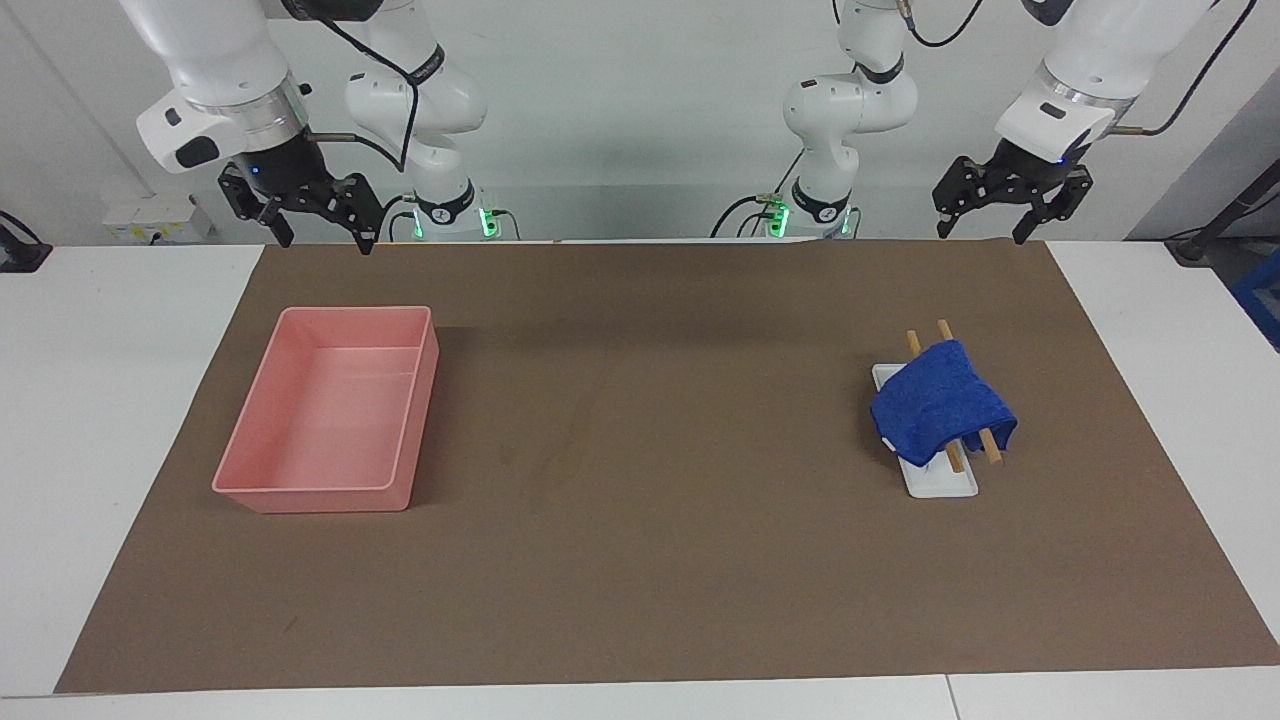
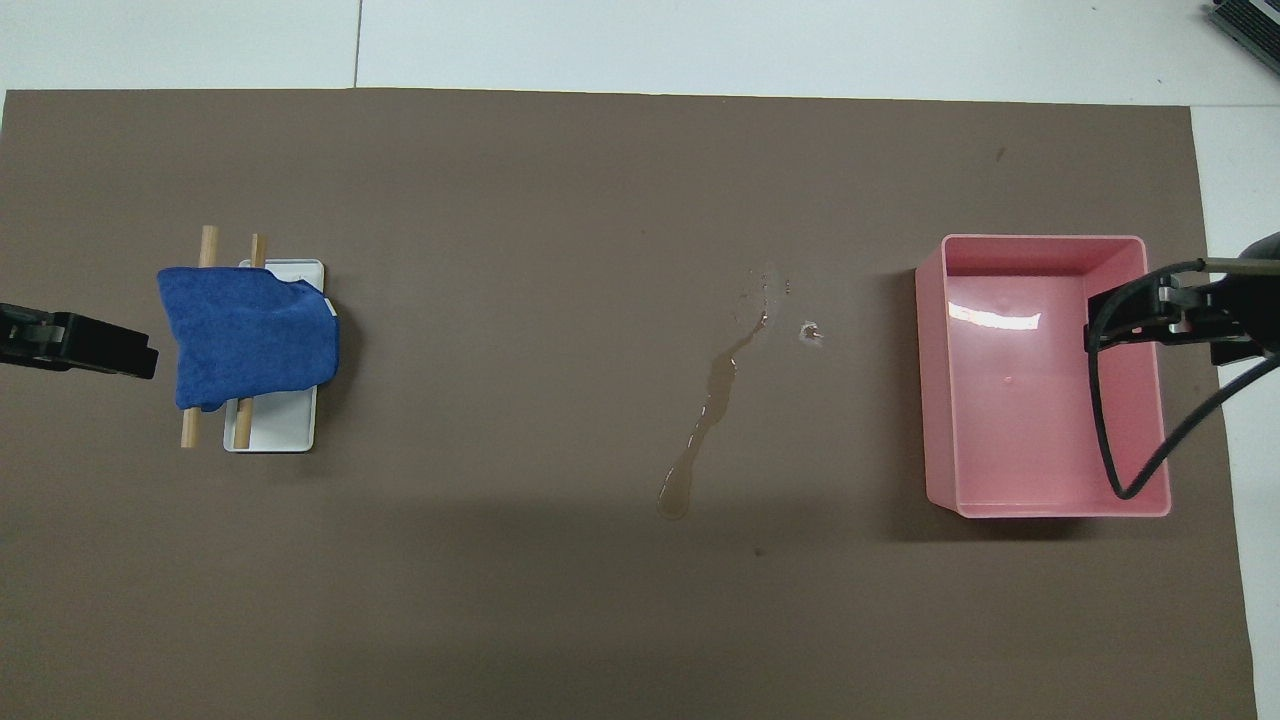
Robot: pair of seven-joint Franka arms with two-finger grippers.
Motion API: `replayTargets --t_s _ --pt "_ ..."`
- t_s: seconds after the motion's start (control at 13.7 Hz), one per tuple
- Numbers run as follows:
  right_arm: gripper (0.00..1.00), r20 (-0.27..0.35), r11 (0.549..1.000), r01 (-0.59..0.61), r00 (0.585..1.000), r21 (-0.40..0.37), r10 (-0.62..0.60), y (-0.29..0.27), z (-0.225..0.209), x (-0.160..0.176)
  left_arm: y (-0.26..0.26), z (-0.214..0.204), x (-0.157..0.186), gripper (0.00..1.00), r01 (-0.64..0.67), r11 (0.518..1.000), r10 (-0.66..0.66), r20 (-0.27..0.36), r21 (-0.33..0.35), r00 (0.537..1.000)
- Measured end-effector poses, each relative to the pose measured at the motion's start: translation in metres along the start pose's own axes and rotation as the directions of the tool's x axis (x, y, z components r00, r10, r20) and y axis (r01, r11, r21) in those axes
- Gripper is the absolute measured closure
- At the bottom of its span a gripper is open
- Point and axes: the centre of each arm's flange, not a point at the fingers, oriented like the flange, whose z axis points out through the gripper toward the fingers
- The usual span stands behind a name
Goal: Wipe water with towel using both arms
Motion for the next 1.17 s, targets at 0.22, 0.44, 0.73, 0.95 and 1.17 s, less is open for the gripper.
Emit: replayTargets --t_s 0.22,0.44,0.73,0.95,1.17 --pt "0.0 0.002 1.0 0.0 1.0 -0.001 0.0 0.0 0.001 0.0 0.0 0.0 0.0 0.0 0.0 1.0 0.0 0.003 0.0 1.0" --pt "0.0 0.003 1.0 0.0 1.0 -0.001 0.0 0.0 0.001 0.0 0.001 0.0 -0.001 0.0 -0.002 1.0 0.002 0.006 0.0 1.0" --pt "0.0 0.004 1.0 -0.002 1.0 -0.001 0.002 0.001 0.002 0.0 0.001 0.0 0.0 0.0 -0.002 1.0 0.002 0.0 0.0 1.0" --pt "0.0 0.005 1.0 -0.011 1.0 0.0 0.011 0.006 0.002 0.001 -0.005 0.004 0.009 0.0 0.016 1.0 -0.016 -0.061 0.004 0.998" --pt "0.0 0.006 1.0 -0.014 1.0 0.0 0.014 0.007 0.003 0.001 -0.027 0.024 0.02 0.0 0.081 0.997 -0.08 -0.113 0.003 0.99"
